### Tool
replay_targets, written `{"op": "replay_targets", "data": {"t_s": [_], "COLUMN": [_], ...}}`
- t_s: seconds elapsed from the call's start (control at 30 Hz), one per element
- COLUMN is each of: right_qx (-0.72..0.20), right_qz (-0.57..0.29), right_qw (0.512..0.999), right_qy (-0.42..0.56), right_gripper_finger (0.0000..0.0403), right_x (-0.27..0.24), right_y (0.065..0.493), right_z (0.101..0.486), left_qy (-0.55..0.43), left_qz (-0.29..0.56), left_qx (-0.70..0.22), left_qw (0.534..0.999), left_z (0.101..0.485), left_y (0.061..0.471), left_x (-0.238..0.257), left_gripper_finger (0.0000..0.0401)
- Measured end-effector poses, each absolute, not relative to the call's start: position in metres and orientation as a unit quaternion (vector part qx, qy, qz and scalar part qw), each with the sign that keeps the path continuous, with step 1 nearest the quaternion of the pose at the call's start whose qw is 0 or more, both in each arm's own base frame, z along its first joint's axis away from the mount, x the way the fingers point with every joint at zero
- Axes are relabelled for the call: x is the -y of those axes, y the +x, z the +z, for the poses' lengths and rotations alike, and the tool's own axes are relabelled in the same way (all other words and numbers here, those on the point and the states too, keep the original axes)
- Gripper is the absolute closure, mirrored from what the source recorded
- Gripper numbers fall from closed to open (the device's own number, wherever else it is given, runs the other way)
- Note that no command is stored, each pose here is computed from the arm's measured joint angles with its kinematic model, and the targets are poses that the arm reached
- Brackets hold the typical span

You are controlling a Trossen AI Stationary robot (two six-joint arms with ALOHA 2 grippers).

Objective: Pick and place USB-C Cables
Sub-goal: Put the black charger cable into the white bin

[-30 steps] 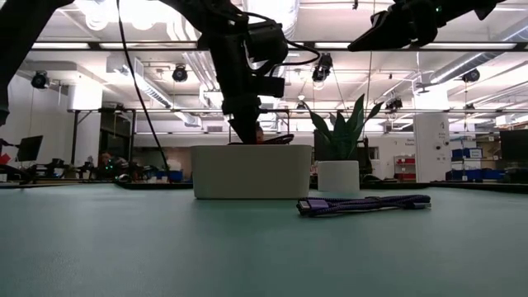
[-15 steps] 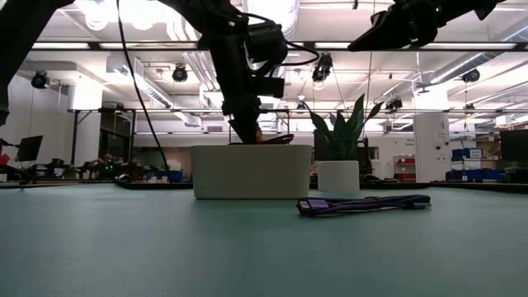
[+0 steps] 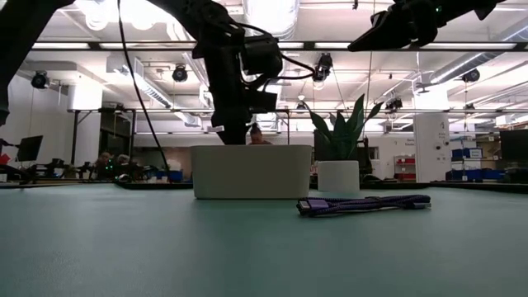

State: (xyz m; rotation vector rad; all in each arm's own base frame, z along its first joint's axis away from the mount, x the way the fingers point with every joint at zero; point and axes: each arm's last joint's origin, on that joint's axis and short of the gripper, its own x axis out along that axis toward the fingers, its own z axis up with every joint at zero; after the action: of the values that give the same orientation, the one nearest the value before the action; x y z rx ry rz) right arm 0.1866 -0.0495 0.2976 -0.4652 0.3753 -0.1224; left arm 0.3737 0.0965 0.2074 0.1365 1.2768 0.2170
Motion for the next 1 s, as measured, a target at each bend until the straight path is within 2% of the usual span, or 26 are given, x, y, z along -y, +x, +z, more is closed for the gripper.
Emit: {"op": "replay_targets", "data": {"t_s": [1.0], "right_qx": [-0.185], "right_qz": [-0.060], "right_qw": [0.954], "right_qy": [-0.229], "right_gripper_finger": [0.0346], "right_x": [0.049], "right_y": [0.187], "right_z": [0.298], "left_qy": [0.019], "left_qz": [0.128], "left_qx": [-0.576], "left_qw": [0.807], "left_z": [0.196], "left_y": [0.373], "left_x": [-0.096], "left_gripper_finger": [0.0372]}}
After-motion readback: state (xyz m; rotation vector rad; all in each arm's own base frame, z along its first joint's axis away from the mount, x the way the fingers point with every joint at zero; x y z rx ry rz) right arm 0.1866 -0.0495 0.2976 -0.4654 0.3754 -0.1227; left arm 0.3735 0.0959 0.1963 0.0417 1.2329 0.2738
